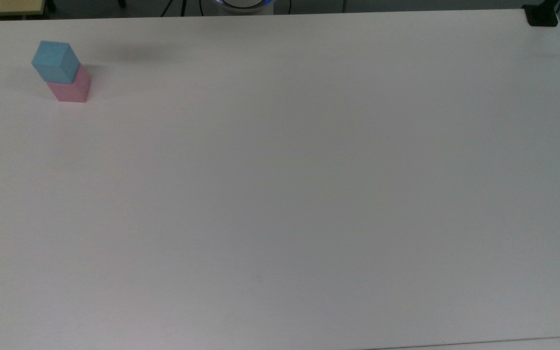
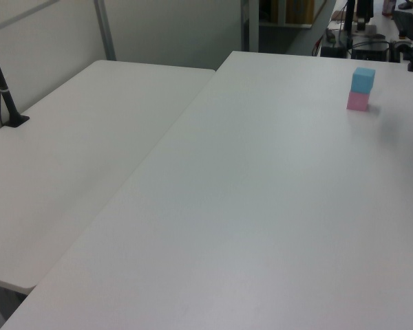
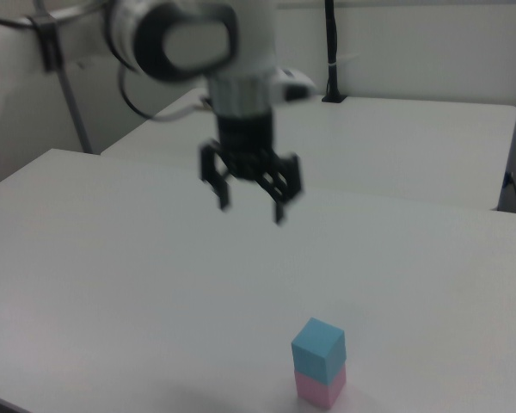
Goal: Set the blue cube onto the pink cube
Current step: 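Open the gripper and raise it away from the stacked cubes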
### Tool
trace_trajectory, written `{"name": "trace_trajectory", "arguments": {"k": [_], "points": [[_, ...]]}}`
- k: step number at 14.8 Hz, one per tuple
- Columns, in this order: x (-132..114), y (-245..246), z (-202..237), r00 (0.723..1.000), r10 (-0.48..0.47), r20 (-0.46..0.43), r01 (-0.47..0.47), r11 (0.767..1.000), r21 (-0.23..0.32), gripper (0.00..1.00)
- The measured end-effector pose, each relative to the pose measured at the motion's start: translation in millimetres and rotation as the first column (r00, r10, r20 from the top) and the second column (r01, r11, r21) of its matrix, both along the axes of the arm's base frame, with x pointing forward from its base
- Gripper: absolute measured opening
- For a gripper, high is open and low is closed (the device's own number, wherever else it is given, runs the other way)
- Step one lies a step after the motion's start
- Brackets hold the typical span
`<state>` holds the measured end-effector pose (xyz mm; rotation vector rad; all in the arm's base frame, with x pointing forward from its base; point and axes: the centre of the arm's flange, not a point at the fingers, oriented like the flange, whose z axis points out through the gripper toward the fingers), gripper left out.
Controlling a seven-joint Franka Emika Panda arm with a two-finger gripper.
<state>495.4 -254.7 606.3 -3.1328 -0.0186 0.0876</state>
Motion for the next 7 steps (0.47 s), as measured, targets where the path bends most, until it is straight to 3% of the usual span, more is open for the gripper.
{"name": "trace_trajectory", "arguments": {"k": [4,6,7], "points": [[32,140,35,0.992,0.105,-0.063,-0.108,0.993,-0.052,1.0],[44,206,33,0.992,0.112,-0.064,-0.117,0.99,-0.077,1.0],[46,217,32,0.993,0.103,-0.062,-0.108,0.991,-0.081,1.0]]}}
